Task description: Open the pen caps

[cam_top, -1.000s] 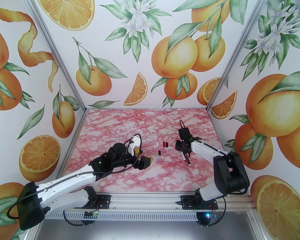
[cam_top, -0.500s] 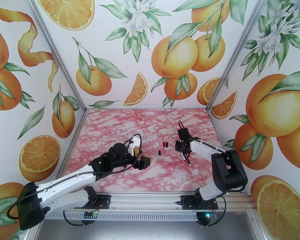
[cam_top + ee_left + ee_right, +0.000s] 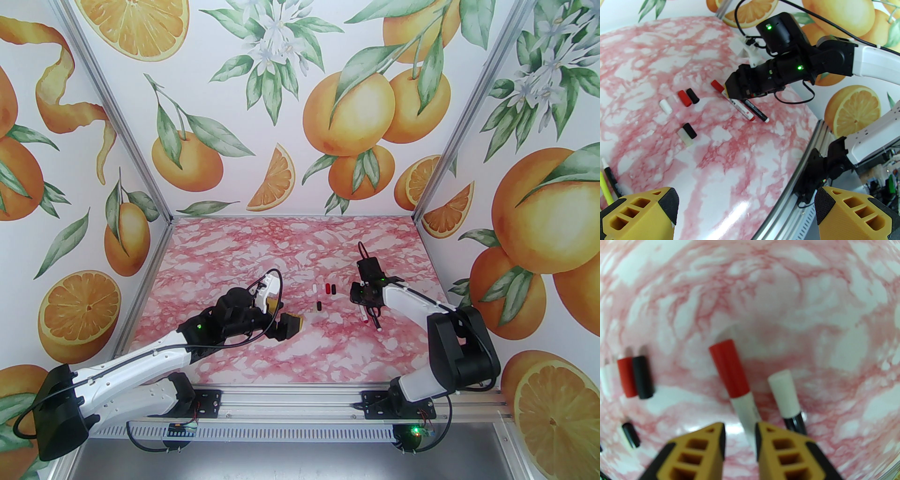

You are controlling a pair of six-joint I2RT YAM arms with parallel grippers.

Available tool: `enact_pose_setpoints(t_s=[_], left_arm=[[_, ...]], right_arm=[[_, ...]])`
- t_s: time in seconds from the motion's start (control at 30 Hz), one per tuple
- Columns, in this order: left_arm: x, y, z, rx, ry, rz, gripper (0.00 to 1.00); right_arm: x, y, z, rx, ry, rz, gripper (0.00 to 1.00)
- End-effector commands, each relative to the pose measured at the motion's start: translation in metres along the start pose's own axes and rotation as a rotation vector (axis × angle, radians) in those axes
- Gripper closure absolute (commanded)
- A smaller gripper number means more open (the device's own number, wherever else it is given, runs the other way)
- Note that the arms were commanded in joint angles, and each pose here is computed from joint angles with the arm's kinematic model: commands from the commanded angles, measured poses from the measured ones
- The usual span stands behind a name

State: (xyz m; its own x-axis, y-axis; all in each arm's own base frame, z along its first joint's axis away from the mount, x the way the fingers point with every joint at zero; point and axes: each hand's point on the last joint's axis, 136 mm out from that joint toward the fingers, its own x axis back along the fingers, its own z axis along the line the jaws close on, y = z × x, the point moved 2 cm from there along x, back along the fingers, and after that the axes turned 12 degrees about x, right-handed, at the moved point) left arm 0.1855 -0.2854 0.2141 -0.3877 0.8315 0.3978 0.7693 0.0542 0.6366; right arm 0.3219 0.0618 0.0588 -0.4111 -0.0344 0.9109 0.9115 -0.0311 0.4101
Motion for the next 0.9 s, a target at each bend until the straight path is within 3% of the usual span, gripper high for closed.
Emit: enact_pose_setpoints(t_s=[0.0,0.57,0.87], left_arm=[[0.005,0.004,-0.002,0.011,-0.011,-0.025,0.00],[0.006,0.001,-0.001,0.015,-0.009,-0.024,0.00],[0.006,0.000,-0.001,0.020,-0.012,-0.017,0.00]], right_arm=[[0.003,0.003,-0.005,0.008,-0.032,-0.025,0.72],[-0.022,-0.004,-0.002,0.025,-0.037,0.058,0.70],[-0.028,-0.003,0.011,0.068,-0.065,0.068,0.79]])
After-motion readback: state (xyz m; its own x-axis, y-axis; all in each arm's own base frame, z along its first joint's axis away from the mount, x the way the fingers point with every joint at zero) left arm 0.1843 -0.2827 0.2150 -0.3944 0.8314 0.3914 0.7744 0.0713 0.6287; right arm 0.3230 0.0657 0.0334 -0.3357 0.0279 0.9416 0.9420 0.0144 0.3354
